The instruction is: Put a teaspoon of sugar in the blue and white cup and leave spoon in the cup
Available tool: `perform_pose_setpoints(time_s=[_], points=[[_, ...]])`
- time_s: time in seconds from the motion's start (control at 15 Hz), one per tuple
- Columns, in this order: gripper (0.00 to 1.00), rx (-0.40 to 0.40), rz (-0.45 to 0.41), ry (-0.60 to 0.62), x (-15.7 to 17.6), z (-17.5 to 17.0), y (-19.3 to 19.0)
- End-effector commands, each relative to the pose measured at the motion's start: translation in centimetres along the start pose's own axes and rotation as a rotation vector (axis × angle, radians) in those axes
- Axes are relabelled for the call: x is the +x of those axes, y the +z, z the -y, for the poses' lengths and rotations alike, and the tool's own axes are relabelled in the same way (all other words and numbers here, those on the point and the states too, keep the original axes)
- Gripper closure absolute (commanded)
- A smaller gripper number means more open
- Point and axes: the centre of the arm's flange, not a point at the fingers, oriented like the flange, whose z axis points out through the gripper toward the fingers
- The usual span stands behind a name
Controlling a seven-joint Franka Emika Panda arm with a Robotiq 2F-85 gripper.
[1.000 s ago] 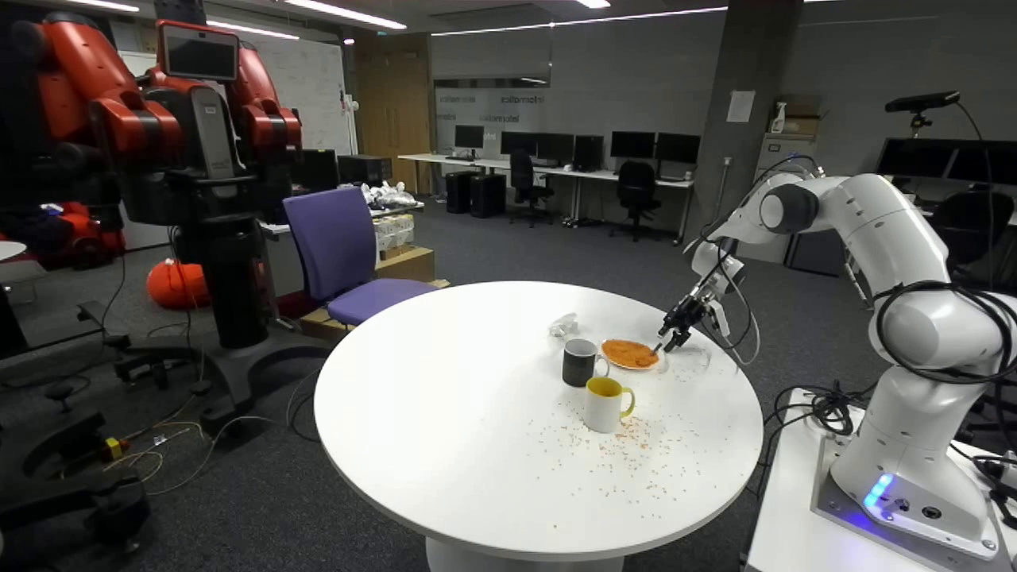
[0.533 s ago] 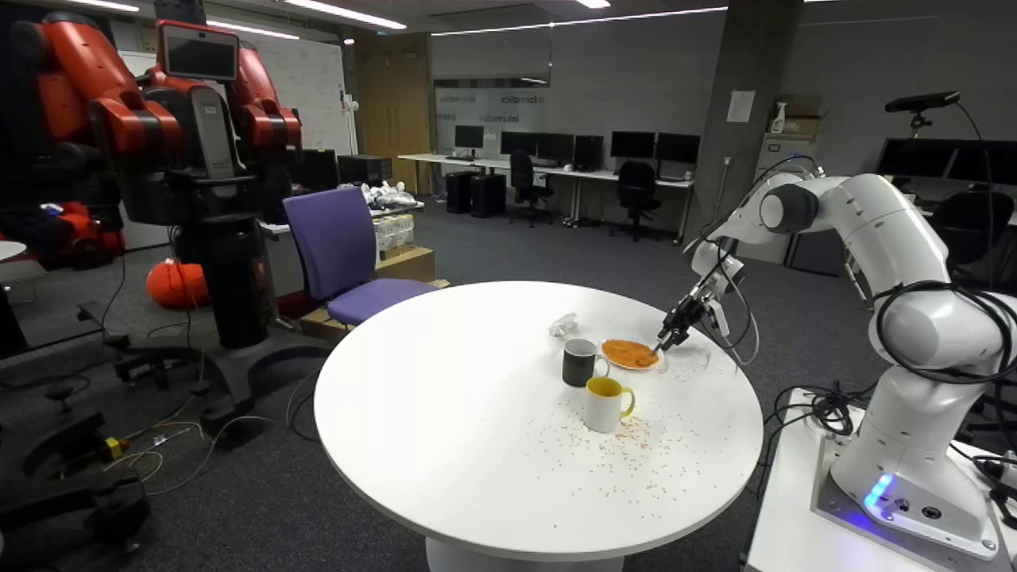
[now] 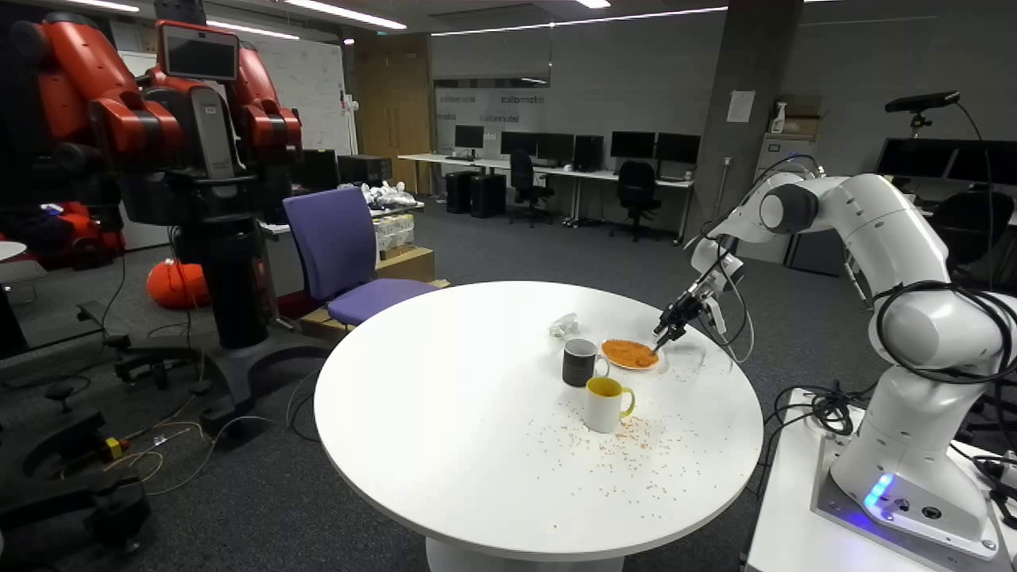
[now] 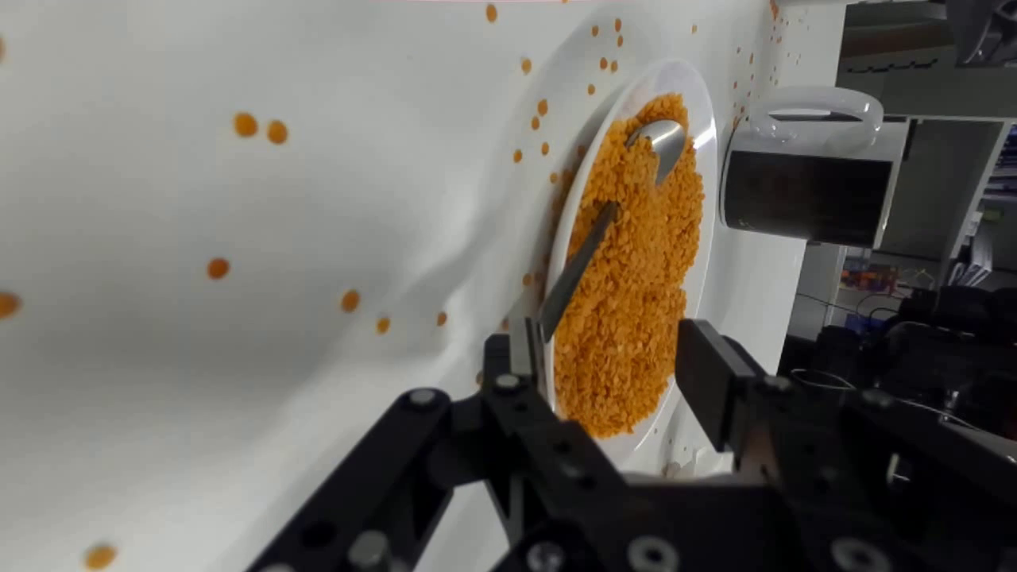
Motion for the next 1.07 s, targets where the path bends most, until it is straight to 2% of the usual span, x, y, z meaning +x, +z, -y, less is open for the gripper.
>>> perform_pose_setpoints(time_s=[0.0,1.0], points=[[0.47,-0.013,-0.032,0.022,0.93,0.40,-0.37],[0.44,-0.023,0.009,0.029,0.05,0.66,-0.17]])
